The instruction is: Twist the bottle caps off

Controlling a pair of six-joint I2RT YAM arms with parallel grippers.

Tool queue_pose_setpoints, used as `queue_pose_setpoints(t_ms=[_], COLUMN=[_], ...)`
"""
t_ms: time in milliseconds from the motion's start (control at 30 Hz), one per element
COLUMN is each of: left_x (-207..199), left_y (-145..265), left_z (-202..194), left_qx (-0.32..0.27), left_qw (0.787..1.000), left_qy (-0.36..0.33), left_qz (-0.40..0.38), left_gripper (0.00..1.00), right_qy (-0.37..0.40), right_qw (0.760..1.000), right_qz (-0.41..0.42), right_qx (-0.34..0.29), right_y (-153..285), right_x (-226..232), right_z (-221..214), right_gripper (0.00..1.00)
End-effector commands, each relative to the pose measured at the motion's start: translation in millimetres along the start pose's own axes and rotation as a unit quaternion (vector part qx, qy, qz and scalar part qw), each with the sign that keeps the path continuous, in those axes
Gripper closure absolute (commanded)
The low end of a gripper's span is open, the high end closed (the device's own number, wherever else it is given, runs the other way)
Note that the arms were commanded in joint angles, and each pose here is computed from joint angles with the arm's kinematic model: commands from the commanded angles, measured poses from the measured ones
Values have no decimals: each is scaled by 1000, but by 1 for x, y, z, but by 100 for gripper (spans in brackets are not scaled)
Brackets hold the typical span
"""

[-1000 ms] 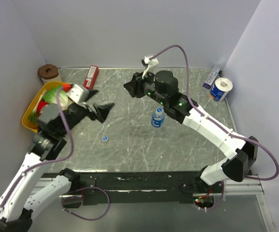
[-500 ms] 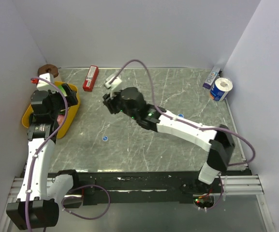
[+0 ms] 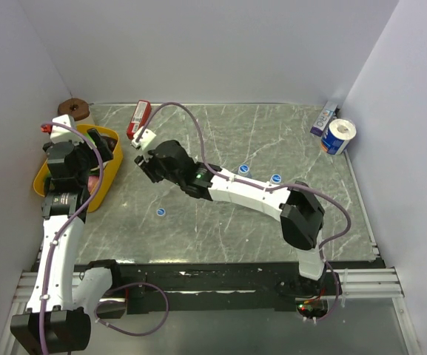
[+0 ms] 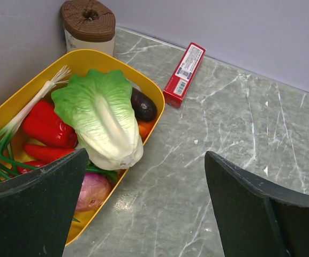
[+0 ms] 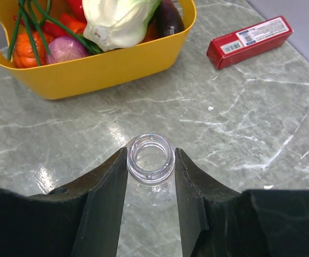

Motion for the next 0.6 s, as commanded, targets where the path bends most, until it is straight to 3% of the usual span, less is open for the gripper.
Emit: queue_pose_setpoints(t_ms=[0, 567], left_x=[4, 3], left_y=[0, -1], left_z=[5, 2], left_qx=[-13, -8], left_qw=[1000, 1000], left_qy=[4, 5], left_qz=[13, 8], left_gripper=[4, 4], right_qy=[-6, -53], right_qw=[999, 998], right_qz=[-1, -21], right_qx=[-36, -32], right_y=[-5, -16], right_x=[3, -7], right_z=[26, -2], right_gripper=[100, 100])
Point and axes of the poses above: each gripper's point midway between its finger pads, its own y axis back along the fingers, its own x axis along the line the jaws close on, z = x × y, the point moved 4 cm from there along y, back along the fingers, and after that the axes turned 8 degrees about -y, right-handed, at the moved point
